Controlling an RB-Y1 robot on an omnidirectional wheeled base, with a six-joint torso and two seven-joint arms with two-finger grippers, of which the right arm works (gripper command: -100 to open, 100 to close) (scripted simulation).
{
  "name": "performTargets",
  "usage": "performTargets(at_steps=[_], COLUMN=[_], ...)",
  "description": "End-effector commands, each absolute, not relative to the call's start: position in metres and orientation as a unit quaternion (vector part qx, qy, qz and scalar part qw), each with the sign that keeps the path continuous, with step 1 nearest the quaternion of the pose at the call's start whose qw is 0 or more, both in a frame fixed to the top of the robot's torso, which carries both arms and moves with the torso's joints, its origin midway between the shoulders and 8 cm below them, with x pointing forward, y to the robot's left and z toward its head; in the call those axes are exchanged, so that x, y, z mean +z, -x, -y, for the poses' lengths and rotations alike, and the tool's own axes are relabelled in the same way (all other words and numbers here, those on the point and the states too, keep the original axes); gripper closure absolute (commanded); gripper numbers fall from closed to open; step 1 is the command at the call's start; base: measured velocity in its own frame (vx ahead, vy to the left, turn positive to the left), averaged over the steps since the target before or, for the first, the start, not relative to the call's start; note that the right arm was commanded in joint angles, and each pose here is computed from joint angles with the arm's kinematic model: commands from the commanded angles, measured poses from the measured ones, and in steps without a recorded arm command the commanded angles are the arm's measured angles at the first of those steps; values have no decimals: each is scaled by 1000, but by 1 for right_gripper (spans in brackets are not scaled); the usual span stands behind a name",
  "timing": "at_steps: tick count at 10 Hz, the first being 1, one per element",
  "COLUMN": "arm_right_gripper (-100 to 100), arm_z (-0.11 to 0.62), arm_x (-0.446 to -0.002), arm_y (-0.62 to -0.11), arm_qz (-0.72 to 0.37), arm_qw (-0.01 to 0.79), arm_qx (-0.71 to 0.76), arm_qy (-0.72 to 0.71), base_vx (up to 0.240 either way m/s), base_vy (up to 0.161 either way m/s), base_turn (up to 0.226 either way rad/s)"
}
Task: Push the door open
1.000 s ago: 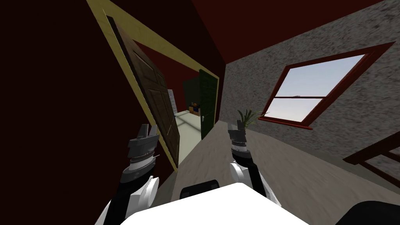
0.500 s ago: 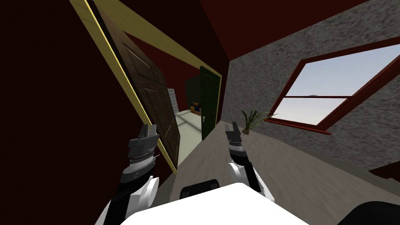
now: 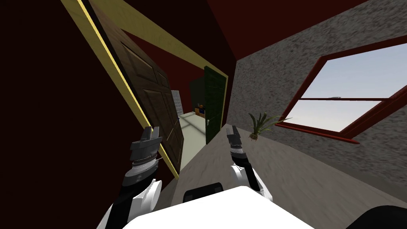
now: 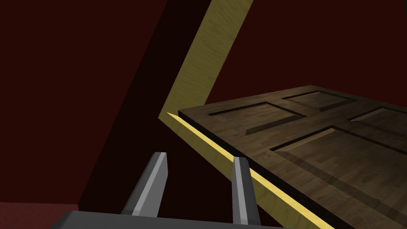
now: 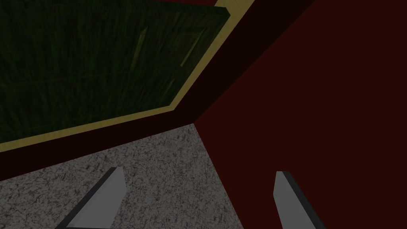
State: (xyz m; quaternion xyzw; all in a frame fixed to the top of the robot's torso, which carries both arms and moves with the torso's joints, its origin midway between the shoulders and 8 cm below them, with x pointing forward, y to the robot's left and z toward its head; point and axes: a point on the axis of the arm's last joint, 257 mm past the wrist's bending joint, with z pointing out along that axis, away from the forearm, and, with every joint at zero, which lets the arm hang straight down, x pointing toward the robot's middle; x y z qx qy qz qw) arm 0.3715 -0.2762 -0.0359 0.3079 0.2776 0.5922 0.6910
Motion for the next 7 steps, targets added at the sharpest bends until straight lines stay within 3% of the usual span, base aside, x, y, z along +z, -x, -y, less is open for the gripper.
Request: performTargets(at_steps=[1, 7], arm_right_gripper=[-100, -100], arm_z=[275, 268], arm_x=[-47, -88], arm_y=[-379, -404], arm_qz=[-286, -316], arm_qw=[685, 665], arm_qx=[592, 591], arm_qy=[-312, -330], base_vx=[82, 84], base_vy=[-73, -88], base_turn=[94, 90])
